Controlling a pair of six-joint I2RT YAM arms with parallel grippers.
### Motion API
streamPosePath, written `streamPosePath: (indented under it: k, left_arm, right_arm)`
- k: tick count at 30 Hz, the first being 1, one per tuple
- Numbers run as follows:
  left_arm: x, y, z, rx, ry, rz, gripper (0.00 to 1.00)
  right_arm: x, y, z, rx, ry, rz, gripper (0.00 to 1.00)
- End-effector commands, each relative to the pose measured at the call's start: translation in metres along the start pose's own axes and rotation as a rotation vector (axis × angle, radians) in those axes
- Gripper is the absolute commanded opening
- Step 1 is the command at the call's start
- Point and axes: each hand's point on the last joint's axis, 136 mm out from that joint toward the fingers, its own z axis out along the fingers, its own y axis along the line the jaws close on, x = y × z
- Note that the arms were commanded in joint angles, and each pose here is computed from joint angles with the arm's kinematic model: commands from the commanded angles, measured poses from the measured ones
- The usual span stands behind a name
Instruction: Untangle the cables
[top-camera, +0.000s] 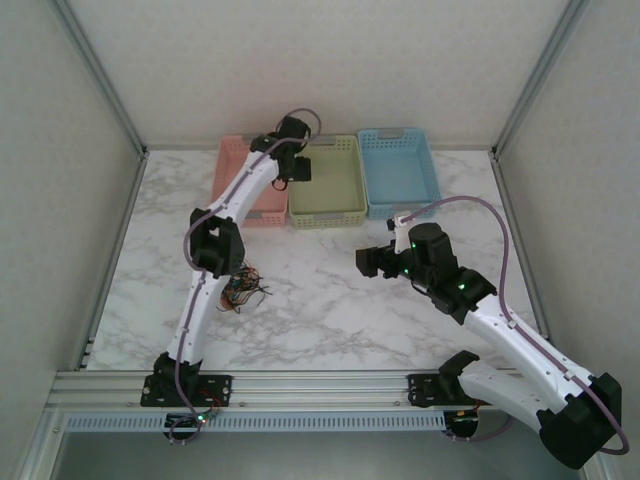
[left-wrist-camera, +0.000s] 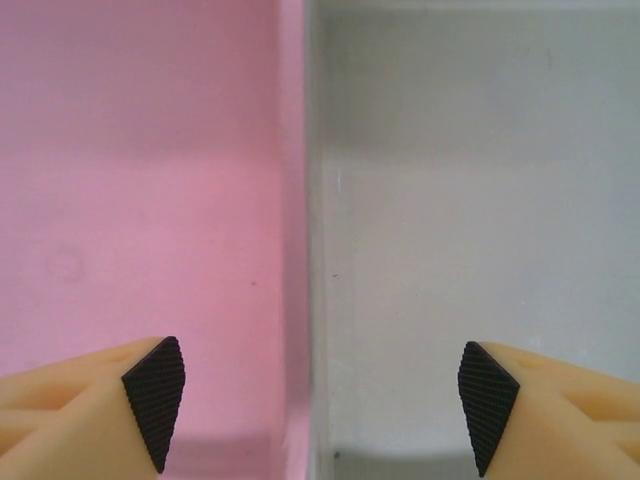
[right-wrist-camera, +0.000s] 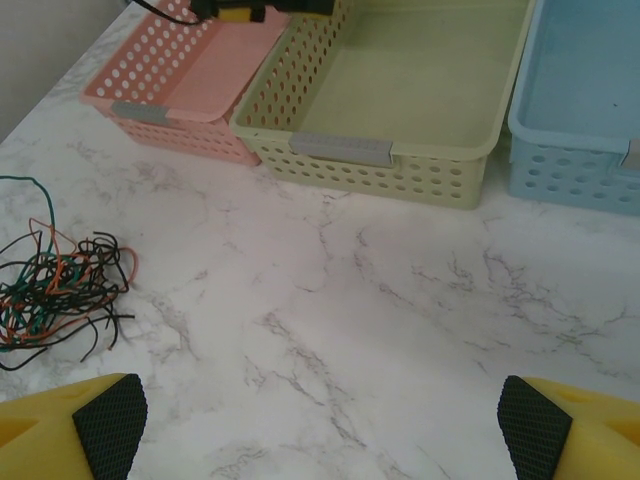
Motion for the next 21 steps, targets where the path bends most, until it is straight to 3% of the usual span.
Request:
streamPosePath:
  k: [1,5,9,13,21]
  left_arm:
    - [-0.037,0.021,-0.083,-0.034,-0.120,-0.015,0.75]
    - [-0.040,0.037,-0.149,-0.013,-0.209,-0.040,0.75]
    - [-0.009,0.060,-0.207,0.041,-0.284,-0.121,0.75]
    - [0.054,0.087,-0.233,0.104,-0.294,-0.208,0.75]
    - [0.188,0.128,-0.241,0.176,-0.186,-0.305,0.72]
  right_arm:
    - [-0.005,0.003,-0.005,-0.009,-0.032,0.024,0.94]
    - [-0.006,0.010,-0.009,-0.052,-0.031,0.045,0.94]
    - [-0.006,0.032,-0.010,-0.168,0.000,0.069,0.92]
    - [0.000,0.047,0.001,-0.240,0.052,0.116,0.84]
    - [0.017,0.088,0.039,-0.351,0.201,0.156,0.79]
